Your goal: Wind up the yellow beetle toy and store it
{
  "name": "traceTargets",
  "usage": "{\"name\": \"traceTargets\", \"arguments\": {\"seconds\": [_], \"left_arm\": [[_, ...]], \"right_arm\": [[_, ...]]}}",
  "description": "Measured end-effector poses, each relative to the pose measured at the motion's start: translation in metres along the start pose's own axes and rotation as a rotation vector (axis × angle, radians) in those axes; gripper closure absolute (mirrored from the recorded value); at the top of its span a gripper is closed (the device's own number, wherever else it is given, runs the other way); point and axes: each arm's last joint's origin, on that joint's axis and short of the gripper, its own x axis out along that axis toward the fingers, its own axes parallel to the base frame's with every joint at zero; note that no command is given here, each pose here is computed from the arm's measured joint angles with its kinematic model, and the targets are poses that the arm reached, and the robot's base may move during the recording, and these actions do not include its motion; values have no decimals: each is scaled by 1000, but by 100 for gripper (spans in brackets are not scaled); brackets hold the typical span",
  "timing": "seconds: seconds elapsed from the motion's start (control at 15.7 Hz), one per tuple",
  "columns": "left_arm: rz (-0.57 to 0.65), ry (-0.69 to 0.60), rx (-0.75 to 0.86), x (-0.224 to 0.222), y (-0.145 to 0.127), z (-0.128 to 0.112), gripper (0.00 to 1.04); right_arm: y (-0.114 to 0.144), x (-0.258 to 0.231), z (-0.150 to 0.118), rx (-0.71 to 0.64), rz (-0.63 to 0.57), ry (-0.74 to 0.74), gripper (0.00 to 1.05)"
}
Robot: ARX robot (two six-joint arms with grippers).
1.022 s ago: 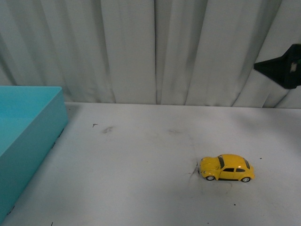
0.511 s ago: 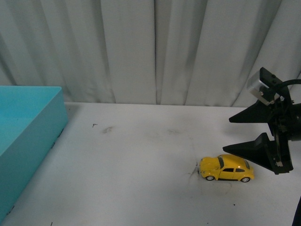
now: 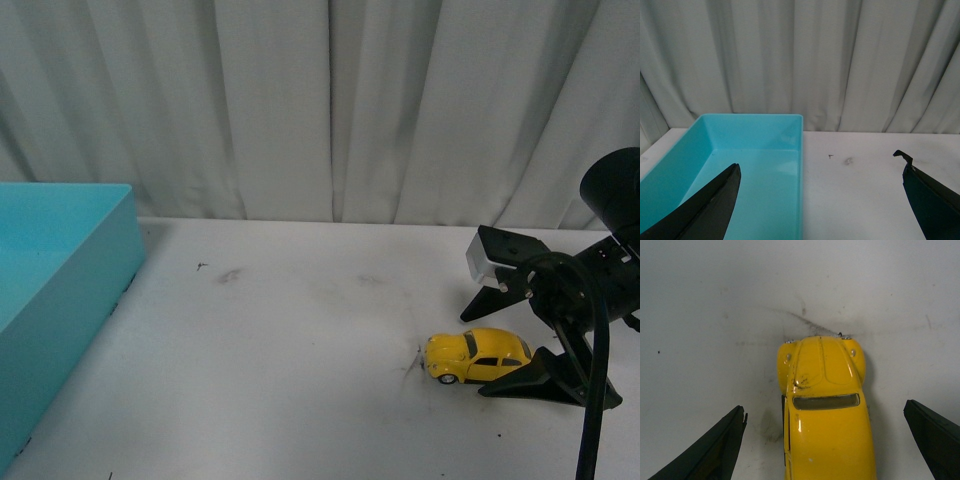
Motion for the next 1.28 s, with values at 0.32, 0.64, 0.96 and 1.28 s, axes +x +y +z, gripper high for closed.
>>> {"name": "traceTargets", "arguments": {"seconds": [0.32,0.64,0.96,1.28], "left_arm": [[0,0,0,0,0,0,7],[0,0,0,0,0,0,7],[0,0,0,0,0,0,7],[0,0,0,0,0,0,7]], "right_arm": [[0,3,3,-34,1,75,6],[-1,6,7,-79,1,78,45],[0,6,5,-94,0,69,63],[8,-2,-8,-85,-7,56,63]]}}
